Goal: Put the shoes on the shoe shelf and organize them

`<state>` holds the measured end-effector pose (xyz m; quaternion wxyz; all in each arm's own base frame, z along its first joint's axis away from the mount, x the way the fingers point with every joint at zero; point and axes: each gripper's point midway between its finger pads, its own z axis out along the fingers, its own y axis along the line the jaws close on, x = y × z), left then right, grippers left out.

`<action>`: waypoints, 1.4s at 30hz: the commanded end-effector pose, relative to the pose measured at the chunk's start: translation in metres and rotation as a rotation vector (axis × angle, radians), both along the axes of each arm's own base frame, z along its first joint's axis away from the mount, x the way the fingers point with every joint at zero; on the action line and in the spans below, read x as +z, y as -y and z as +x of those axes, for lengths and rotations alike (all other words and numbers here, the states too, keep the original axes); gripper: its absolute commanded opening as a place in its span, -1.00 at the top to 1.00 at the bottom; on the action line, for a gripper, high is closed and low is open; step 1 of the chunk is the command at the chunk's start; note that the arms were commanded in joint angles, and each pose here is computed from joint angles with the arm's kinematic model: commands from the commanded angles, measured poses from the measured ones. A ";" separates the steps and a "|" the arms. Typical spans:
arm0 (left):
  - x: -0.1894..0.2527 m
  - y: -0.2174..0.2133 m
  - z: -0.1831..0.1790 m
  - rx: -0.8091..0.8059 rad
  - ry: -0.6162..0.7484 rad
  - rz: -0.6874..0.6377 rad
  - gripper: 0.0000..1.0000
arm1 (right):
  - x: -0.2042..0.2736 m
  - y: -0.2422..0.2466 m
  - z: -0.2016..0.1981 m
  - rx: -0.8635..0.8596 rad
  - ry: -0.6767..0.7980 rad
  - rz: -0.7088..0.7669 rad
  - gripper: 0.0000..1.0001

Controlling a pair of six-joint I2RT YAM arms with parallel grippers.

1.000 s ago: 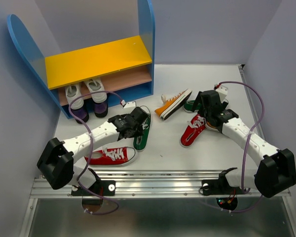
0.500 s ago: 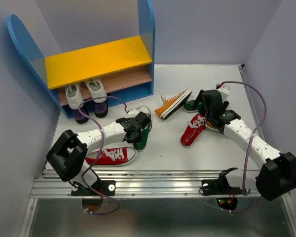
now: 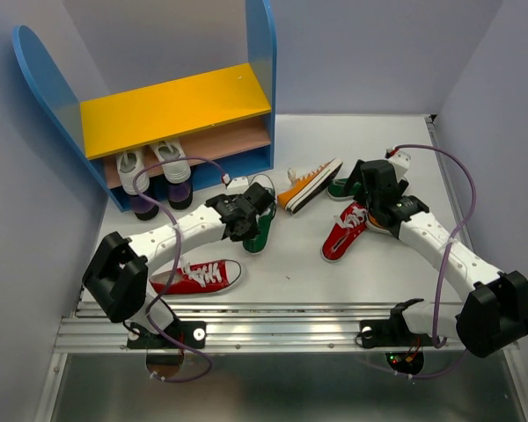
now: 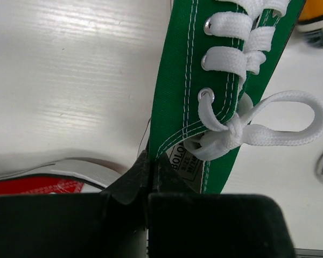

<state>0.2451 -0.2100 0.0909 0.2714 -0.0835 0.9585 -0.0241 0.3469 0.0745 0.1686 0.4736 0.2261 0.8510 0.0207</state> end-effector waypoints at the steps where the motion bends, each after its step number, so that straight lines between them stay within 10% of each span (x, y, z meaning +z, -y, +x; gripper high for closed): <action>1: 0.052 0.012 0.026 0.101 0.141 -0.113 1.00 | 0.013 -0.004 0.008 0.002 0.055 0.025 -1.00; 42: 0.062 0.008 0.203 0.351 0.377 -0.144 1.00 | 0.035 -0.003 -0.005 0.034 0.079 0.032 -1.00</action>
